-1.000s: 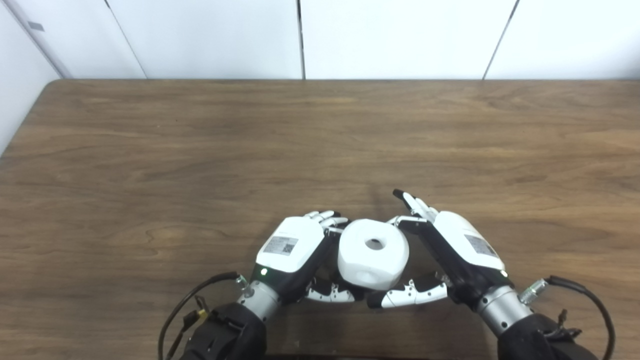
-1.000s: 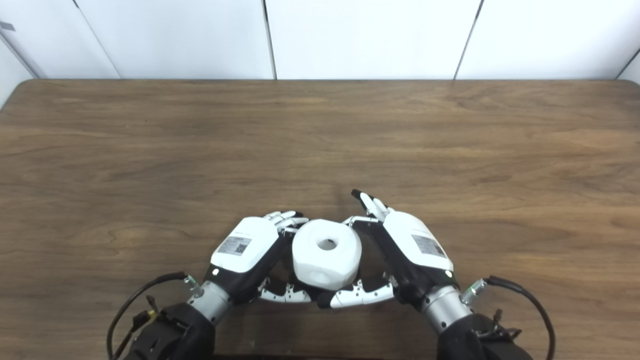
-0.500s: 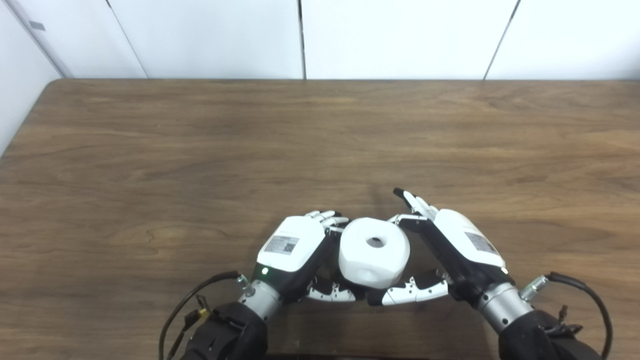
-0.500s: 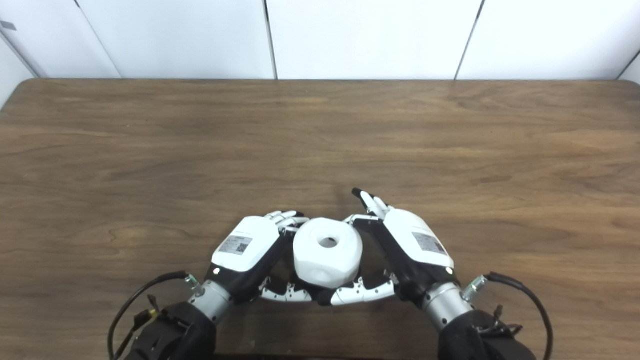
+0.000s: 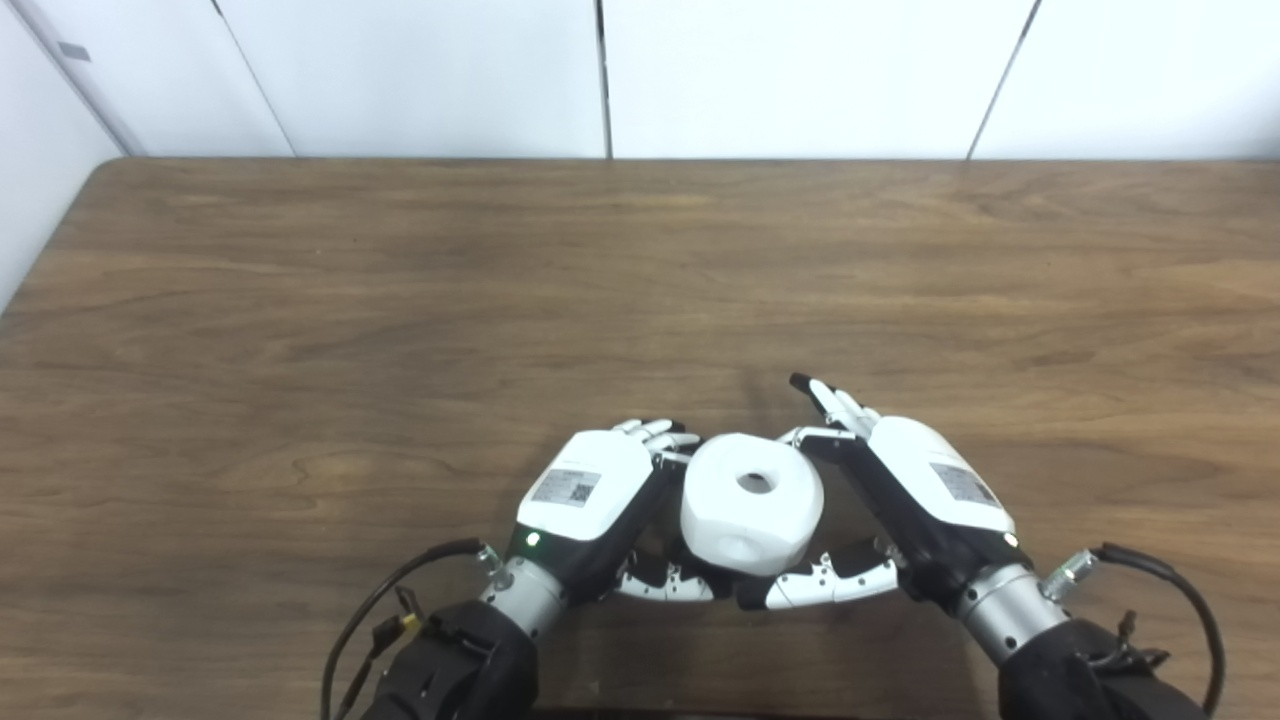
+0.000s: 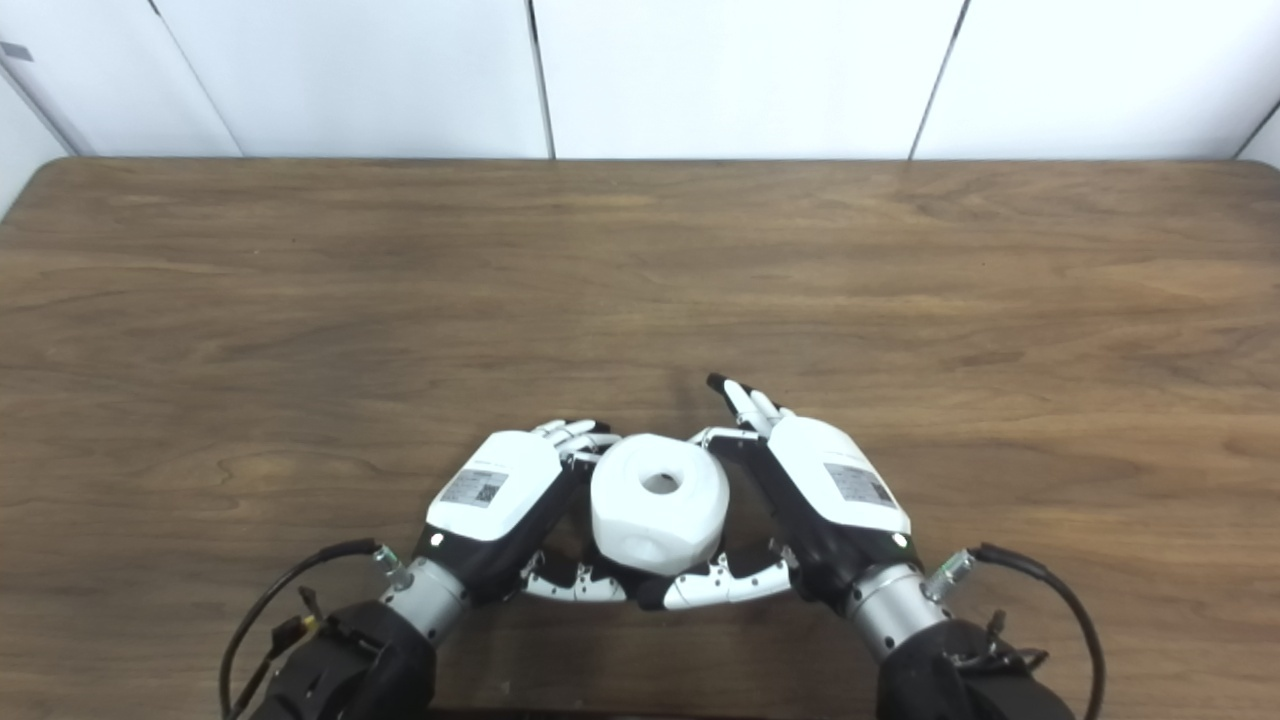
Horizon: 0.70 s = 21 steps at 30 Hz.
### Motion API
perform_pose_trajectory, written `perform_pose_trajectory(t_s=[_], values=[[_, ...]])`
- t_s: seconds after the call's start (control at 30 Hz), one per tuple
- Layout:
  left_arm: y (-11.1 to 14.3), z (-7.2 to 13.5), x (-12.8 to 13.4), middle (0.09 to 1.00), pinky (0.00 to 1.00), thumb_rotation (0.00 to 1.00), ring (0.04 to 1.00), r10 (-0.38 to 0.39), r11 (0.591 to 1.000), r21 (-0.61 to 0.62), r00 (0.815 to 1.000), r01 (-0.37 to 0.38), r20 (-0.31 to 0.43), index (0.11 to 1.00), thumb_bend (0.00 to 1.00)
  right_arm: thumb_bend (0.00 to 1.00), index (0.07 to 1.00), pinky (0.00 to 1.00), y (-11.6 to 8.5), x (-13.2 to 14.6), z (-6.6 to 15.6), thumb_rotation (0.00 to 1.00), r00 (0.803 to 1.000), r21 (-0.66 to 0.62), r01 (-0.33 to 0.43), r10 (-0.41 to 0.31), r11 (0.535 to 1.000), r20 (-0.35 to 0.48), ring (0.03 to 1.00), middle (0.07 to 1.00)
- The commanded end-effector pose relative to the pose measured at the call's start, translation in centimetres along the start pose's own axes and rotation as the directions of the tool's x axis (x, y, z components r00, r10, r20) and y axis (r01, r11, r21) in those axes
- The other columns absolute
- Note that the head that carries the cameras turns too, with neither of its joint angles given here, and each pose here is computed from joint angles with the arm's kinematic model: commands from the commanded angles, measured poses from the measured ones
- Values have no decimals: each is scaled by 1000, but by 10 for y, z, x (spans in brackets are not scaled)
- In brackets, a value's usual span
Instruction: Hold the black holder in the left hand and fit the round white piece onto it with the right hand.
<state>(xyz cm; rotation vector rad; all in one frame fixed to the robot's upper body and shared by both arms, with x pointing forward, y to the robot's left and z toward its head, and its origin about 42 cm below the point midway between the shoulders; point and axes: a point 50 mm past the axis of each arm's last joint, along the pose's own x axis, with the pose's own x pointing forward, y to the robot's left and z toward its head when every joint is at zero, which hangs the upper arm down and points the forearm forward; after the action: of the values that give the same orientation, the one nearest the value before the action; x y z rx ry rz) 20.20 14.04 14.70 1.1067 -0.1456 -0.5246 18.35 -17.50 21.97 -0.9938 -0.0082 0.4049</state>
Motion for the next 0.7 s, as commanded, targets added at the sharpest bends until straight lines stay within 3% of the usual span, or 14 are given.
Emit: perform_pose_trajectory(t_s=[0.0,0.13,0.67], values=[[-18,-10,-3,829,887,47,897,-120,993,-12,991,119,-62,488,517,1000,923,1000,-8,-1,8,492,998,-25,52,-51,998,34,1000,1000],[-18,-10,-3,826,885,47,893,-120,993,-6,991,119,-62,488,517,1000,993,1000,-9,-1,10,510,997,-30,74,-73,997,38,1000,1000],[-19,-9,-1,824,885,47,890,-132,991,-5,989,132,-65,488,517,1000,1000,1000,-10,0,7,531,998,-38,62,-61,997,31,1000,1000]])
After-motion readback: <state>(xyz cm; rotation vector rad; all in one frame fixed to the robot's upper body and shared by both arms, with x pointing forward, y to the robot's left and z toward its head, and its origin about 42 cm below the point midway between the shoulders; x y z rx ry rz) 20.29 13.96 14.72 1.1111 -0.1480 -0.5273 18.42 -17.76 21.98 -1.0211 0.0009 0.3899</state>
